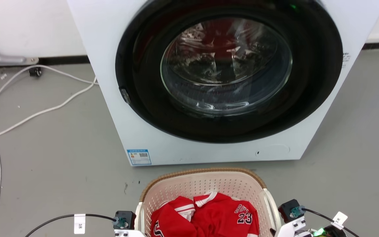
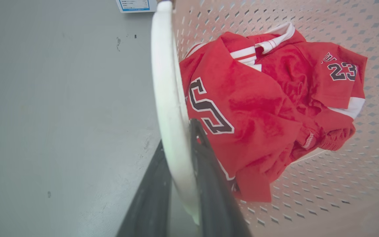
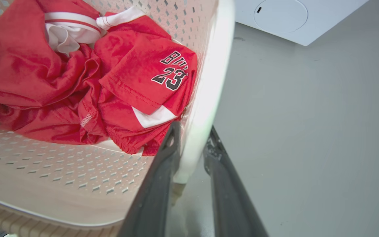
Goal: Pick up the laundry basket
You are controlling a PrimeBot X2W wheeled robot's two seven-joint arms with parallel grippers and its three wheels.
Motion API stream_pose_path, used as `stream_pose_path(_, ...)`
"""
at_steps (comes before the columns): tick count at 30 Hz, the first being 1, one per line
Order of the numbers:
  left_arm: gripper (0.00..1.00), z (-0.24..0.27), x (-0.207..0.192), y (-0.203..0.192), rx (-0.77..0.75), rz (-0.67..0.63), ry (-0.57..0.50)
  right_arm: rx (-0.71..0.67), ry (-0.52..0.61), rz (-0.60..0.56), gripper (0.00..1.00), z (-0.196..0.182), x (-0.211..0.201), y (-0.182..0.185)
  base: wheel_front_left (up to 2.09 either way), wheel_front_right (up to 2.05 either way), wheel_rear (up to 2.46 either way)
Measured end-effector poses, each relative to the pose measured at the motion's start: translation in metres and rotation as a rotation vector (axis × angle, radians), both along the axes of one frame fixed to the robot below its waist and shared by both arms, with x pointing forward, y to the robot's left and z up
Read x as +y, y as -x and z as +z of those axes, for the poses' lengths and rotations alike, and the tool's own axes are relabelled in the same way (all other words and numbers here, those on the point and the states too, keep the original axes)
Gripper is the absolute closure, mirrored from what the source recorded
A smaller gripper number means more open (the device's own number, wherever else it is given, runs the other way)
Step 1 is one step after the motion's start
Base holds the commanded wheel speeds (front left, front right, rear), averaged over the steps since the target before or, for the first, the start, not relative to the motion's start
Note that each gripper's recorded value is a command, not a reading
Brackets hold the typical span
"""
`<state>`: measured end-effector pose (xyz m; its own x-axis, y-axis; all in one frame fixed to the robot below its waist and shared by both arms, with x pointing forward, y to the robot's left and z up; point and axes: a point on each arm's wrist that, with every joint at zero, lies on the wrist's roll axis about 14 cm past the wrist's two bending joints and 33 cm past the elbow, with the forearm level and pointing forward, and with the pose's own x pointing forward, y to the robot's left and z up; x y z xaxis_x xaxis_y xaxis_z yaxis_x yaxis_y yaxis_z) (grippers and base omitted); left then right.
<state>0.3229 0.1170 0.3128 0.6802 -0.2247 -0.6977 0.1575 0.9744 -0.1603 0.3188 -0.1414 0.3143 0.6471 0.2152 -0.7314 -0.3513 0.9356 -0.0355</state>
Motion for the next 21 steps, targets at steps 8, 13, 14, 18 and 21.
stream_pose_path(8,1.00,0.011,-0.001,0.000,-0.024,-0.003,-0.006,-0.002,-0.015,-0.008,1.00,0.006,0.003,0.009,0.00,0.00,0.00)
stream_pose_path(13,1.00,0.013,-0.004,0.000,-0.023,-0.013,-0.003,0.007,-0.021,-0.012,1.00,0.006,0.004,0.013,0.00,0.00,0.00)
stream_pose_path(14,1.00,0.013,-0.004,0.000,-0.021,-0.016,-0.001,0.010,-0.022,-0.013,1.00,0.006,0.004,0.014,0.00,0.00,0.00)
stream_pose_path(18,1.00,0.010,-0.007,0.004,-0.011,-0.026,0.000,0.016,-0.025,-0.019,1.00,0.005,0.002,0.019,0.00,0.00,0.00)
stream_pose_path(21,1.00,0.010,-0.006,0.005,-0.009,-0.021,0.000,0.021,-0.019,-0.015,1.00,0.004,0.000,0.019,0.00,0.00,0.00)
